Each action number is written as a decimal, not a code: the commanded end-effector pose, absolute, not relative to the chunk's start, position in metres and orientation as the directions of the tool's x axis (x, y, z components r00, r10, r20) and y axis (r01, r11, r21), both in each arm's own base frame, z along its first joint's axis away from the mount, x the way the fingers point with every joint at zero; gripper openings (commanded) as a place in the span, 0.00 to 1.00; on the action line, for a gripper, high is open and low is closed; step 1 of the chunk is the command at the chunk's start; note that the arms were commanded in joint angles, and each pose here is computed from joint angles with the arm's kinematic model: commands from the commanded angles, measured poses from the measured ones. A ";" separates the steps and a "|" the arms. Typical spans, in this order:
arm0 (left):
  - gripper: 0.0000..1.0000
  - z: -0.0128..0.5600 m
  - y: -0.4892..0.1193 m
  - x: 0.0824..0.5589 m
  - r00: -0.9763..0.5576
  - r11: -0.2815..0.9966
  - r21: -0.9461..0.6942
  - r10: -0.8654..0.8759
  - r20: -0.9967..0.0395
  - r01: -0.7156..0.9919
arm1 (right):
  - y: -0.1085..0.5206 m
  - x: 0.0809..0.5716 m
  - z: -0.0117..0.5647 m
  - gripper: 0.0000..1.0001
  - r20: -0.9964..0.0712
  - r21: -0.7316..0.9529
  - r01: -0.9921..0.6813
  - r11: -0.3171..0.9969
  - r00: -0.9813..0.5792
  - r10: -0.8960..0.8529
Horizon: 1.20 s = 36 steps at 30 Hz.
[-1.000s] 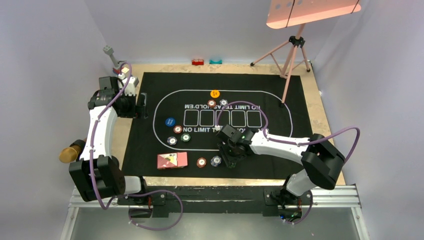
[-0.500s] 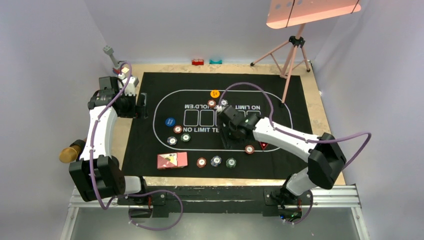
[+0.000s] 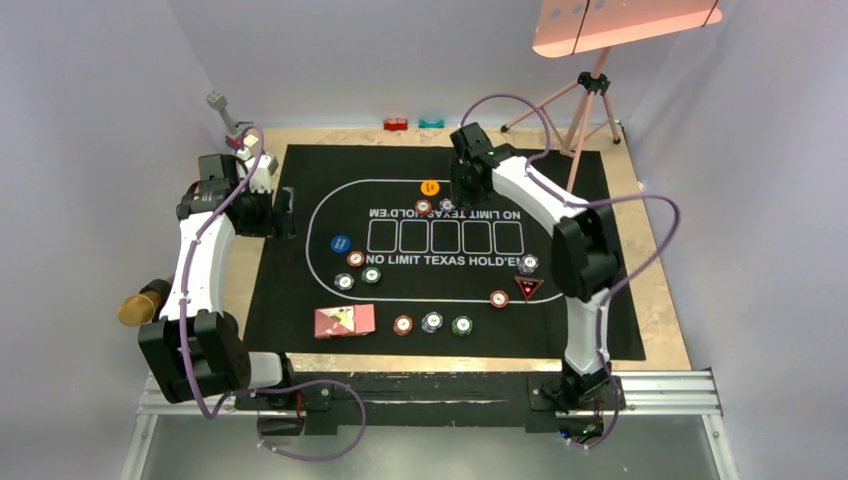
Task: Distribute texas hold em gaming equipment
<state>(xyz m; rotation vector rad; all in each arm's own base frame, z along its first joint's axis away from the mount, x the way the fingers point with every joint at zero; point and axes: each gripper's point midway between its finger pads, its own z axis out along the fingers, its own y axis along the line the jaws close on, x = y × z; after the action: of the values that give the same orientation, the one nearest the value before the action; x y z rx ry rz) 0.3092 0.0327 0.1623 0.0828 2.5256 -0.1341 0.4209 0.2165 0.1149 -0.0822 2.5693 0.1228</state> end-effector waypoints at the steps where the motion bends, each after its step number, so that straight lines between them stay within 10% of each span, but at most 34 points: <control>1: 1.00 0.168 0.033 0.311 -0.796 0.992 -0.081 0.029 -0.604 0.098 | 0.204 0.471 0.114 0.08 -0.573 0.050 -0.043 0.998 -0.819 -0.006; 21: 1.00 0.166 0.034 0.312 -0.799 0.992 -0.076 0.033 -0.600 0.098 | 0.206 0.527 0.047 0.11 -0.514 0.094 -0.002 0.996 -0.856 0.046; 29: 1.00 0.165 0.034 0.312 -0.800 0.992 -0.079 0.031 -0.600 0.098 | 0.205 0.524 0.046 0.52 -0.502 0.095 0.000 0.995 -0.863 0.048; 36: 1.00 0.165 0.033 0.311 -0.799 0.992 -0.081 0.030 -0.600 0.098 | 0.202 0.530 0.093 0.67 -0.575 0.097 0.001 0.995 -0.816 0.057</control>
<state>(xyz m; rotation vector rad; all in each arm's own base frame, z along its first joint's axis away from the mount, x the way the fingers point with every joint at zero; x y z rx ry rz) 0.3083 0.0320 0.1596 0.0826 2.5301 -0.1394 0.5183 0.2029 0.0304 0.0358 2.6396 0.1081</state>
